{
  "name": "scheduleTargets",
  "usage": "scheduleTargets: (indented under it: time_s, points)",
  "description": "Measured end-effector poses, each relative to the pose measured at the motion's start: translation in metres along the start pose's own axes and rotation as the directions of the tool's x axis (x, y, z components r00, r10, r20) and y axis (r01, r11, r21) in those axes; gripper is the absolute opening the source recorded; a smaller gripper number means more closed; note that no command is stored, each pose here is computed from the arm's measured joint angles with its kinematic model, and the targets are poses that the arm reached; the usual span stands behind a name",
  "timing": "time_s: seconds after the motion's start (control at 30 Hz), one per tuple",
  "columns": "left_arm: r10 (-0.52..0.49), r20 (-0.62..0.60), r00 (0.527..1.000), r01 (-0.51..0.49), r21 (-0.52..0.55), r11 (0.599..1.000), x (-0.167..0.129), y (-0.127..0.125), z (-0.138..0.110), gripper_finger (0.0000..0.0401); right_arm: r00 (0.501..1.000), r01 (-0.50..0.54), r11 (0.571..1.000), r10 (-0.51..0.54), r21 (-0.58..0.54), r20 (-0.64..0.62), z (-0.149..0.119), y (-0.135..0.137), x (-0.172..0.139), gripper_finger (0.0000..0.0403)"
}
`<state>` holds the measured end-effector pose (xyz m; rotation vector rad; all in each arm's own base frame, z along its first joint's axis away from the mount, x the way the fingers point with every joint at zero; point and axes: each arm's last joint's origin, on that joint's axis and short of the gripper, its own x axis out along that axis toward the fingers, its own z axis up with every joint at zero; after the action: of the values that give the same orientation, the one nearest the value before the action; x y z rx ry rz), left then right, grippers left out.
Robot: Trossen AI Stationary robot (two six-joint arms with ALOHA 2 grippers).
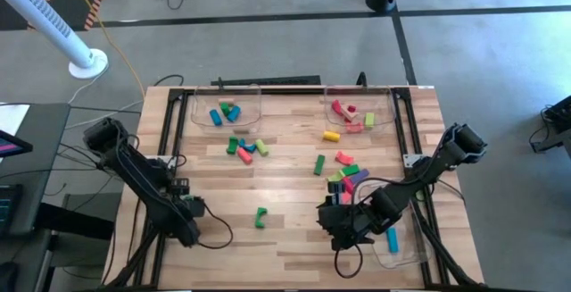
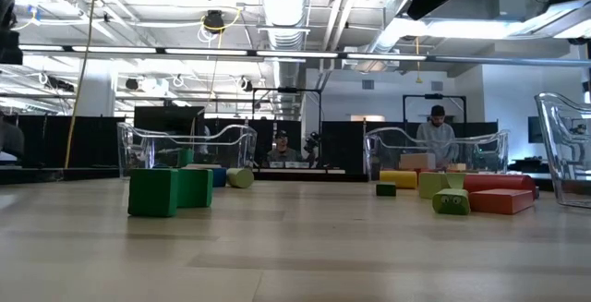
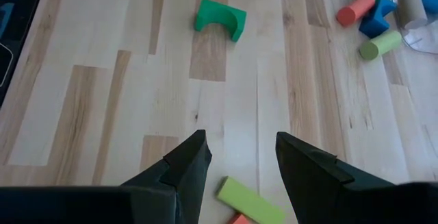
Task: Sort blocks by size
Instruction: Put the green cylindrical block into the top left transparent bin
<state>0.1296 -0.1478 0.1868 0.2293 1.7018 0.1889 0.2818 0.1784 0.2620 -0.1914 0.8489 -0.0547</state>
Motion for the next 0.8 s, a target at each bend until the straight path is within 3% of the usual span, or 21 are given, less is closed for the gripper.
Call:
scheduleTargets:
  time_s: [0.17, 0.43, 0.8]
  points:
    - [-0.024, 0.095, 0.995, 0.009, 0.151, 0.989, 0.003, -0.007, 0.003, 0.0305, 1.000, 0.000, 1.000, 0.000, 0.000, 0.000, 0.000, 0.000, 0.000, 0.0202]
    - [0.022, 0.156, 0.987, -0.072, 0.323, 0.944, 0.003, -0.003, 0.010, 0.0280, 1.000, 0.002, 1.000, -0.002, 0.004, 0.002, 0.001, -0.001, 0.001, 0.0202]
    - [-0.033, 0.205, 0.978, -0.069, 0.470, 0.880, 0.023, 0.015, 0.036, 0.0272, 1.000, 0.007, 1.000, -0.007, 0.004, 0.002, 0.002, -0.004, 0.002, 0.0202]
